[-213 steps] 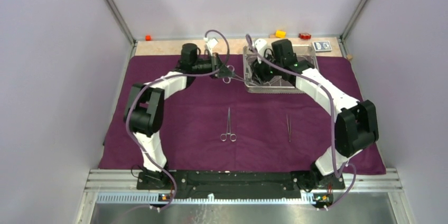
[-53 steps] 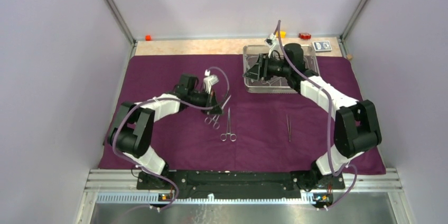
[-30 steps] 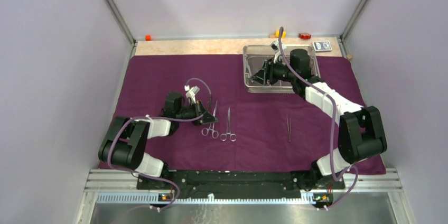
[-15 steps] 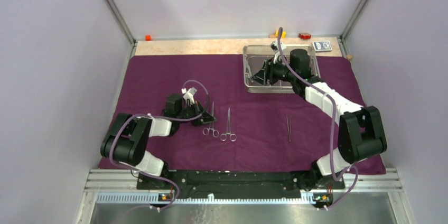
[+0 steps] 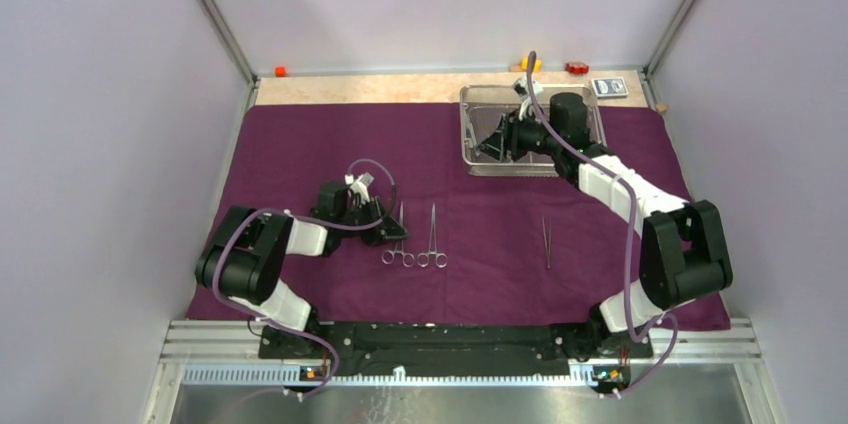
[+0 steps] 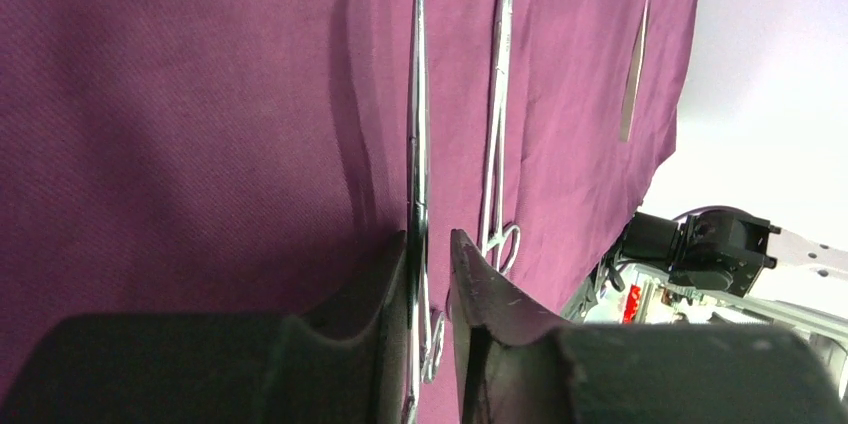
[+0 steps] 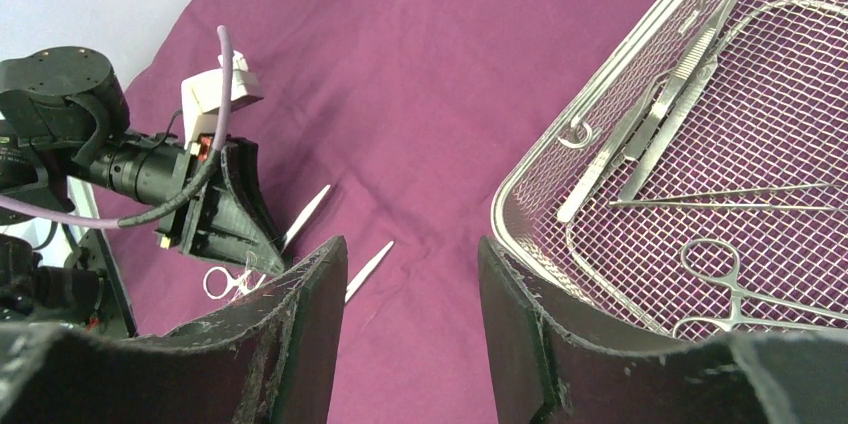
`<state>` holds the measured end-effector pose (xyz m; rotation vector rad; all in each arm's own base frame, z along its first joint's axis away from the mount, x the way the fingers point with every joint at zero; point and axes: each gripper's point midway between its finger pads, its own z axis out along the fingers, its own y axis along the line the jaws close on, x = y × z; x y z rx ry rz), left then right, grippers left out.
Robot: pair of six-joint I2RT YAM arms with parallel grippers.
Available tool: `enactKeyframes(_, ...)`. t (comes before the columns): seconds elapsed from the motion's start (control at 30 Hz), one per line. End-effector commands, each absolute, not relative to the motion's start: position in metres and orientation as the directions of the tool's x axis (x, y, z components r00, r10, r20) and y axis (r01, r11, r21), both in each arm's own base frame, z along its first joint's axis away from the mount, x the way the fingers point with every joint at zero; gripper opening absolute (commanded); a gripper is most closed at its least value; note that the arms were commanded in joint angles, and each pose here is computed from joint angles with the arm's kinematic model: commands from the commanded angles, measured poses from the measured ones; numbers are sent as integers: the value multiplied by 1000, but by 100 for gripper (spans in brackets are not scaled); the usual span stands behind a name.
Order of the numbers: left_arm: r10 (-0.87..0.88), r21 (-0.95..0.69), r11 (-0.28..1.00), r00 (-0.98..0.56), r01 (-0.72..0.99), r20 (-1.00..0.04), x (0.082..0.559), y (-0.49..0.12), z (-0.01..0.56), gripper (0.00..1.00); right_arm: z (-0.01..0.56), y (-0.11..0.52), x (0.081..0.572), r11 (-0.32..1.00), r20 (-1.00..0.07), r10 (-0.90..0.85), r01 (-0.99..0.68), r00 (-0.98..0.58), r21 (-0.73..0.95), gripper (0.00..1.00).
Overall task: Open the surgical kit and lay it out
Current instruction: Place the medical item in the surgical kit.
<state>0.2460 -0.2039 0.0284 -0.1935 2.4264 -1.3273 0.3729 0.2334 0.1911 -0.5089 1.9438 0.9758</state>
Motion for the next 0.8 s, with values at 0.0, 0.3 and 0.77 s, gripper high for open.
enactKeyframes(0.0, -289, -822, 562, -910, 91, -298, 257, -203, 32, 28, 205, 233, 381, 598, -877, 27, -695, -480, 399, 50)
enactKeyframes(0.3, -283, -801, 587, -897, 119, -340, 263, -200, 38, 31, 204, 234, 381, 590, -873, 32, -695, -487, 410, 50)
enactKeyframes(0.77, -282, -793, 596, -892, 126, -353, 264, -199, 39, 44, 205, 233, 381, 593, -873, 34, -694, -486, 409, 50)
